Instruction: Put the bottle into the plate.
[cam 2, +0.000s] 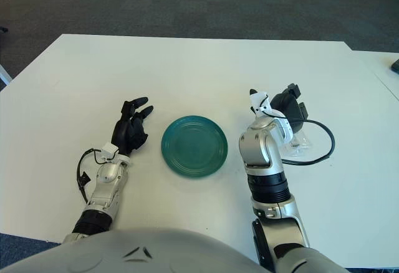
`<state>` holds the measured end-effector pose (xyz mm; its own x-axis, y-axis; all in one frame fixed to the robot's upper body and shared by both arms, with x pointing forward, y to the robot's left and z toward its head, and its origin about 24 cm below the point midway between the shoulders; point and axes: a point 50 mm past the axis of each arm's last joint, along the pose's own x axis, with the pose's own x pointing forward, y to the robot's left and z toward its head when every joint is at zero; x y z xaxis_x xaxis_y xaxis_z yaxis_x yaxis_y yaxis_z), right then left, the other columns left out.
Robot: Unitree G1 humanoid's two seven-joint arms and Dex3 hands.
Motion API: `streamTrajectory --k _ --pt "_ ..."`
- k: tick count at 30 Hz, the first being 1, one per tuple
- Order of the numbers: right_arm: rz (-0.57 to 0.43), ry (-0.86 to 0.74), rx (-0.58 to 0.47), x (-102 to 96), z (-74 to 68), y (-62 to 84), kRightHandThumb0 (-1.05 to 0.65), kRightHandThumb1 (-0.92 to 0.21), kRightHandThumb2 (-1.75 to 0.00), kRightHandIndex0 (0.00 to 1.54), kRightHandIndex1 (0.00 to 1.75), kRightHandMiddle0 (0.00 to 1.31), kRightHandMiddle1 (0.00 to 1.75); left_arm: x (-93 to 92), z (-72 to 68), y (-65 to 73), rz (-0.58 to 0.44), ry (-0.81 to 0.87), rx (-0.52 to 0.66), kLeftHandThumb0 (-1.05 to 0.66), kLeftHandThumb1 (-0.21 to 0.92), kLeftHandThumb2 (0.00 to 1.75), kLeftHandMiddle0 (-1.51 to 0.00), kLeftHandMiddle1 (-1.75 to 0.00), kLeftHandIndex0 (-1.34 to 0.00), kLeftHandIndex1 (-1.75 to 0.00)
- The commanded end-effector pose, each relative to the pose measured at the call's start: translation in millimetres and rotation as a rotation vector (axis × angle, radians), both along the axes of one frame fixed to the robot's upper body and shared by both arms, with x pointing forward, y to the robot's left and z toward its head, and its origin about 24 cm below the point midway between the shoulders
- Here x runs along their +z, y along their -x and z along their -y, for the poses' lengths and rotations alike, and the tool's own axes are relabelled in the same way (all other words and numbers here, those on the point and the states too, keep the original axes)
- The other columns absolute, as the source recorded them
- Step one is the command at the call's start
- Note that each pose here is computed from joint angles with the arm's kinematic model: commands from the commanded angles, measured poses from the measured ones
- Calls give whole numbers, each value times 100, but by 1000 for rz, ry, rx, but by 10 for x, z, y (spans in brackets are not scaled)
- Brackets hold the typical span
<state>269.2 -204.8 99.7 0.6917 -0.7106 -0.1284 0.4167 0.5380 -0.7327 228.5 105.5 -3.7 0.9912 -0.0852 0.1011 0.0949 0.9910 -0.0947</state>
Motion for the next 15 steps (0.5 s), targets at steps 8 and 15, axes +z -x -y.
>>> streamTrajectory --k 8,15 --pt "14 5 -51 -29 3 9 -105 -92 -56 0 0 0 7 -322 43 273 -184 9 9 -56 92 90 -34 -47 0 -106" --pt "34 -10 -105 12 38 62 -105 -92 -54 0 0 0 5 -317 26 278 -183 8 9 -56 92 90 -35 -47 0 -106"
